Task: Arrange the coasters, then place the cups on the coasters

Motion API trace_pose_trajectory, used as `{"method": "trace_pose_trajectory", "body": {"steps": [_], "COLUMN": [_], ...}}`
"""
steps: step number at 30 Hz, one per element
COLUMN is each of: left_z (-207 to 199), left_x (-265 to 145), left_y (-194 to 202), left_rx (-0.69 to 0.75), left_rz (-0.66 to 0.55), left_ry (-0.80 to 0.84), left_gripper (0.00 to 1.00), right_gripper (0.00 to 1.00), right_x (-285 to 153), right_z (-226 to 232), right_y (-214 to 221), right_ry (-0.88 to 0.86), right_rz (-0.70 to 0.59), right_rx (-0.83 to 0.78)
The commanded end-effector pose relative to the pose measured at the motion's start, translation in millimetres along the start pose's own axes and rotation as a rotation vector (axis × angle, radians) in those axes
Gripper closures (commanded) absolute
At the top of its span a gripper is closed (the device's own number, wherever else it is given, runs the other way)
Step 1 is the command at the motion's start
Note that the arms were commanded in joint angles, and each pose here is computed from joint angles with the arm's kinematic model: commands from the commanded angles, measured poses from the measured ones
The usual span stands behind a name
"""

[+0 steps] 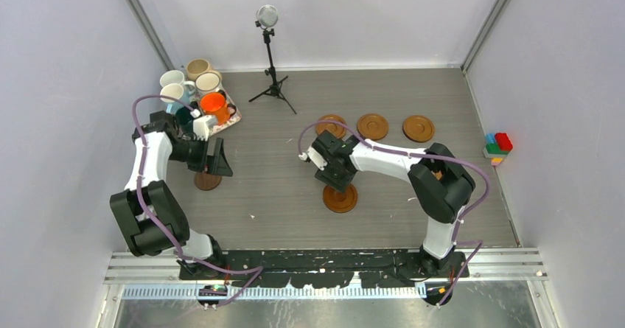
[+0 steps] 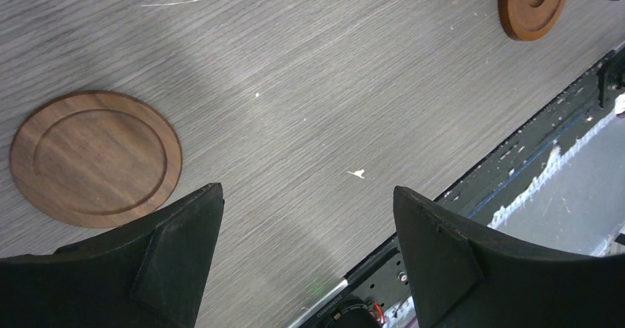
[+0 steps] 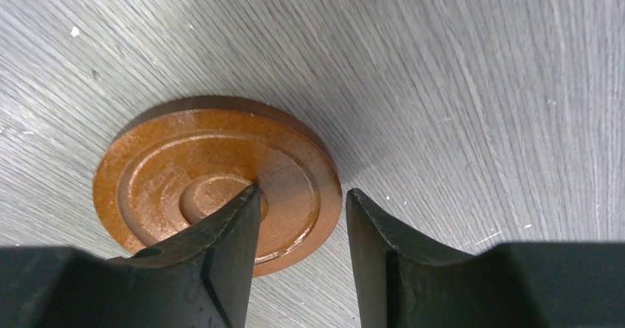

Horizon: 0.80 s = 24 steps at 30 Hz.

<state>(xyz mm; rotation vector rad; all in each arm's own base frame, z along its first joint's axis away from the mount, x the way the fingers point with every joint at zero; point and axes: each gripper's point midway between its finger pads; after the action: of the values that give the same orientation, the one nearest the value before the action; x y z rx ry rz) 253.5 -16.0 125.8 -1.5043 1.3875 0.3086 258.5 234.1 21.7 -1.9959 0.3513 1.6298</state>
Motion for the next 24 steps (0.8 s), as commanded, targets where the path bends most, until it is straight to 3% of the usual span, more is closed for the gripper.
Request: {"method": "trace_pose_trajectory", "body": {"steps": [1,8,24], "left_z": [13,57,79], "left_x": [-2,-8,-9], "left_y": [-1,11,16], "left_rx": [0.039,0.089,0.104], "left_rz": [-0.004,0.044,0.118], "left_ry": [-0.067,-0.310,-0.365], "left_gripper": [0.14,0.16,0.15], "right_gripper": [0.50,0.53,0.54], "right_x": [7,0,-9], "right_z": [-18,-59,-106], "right_y": [32,63,105], "right_ry": [0.044,0.032,0.045], "right_rz": [0.071,0.081,0.103], "right_rx": [0.023,0.156,0.275]}}
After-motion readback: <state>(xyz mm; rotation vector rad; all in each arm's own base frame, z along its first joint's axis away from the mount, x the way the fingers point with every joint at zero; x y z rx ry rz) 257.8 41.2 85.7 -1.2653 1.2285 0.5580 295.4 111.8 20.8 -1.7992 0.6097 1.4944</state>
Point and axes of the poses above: each gripper's point midway between its finger pads, its own x axis out along the fingers, its own z axis along the line the jaws close on, y = z × x, and after that the axes turned 2 degrees about x, right-handed
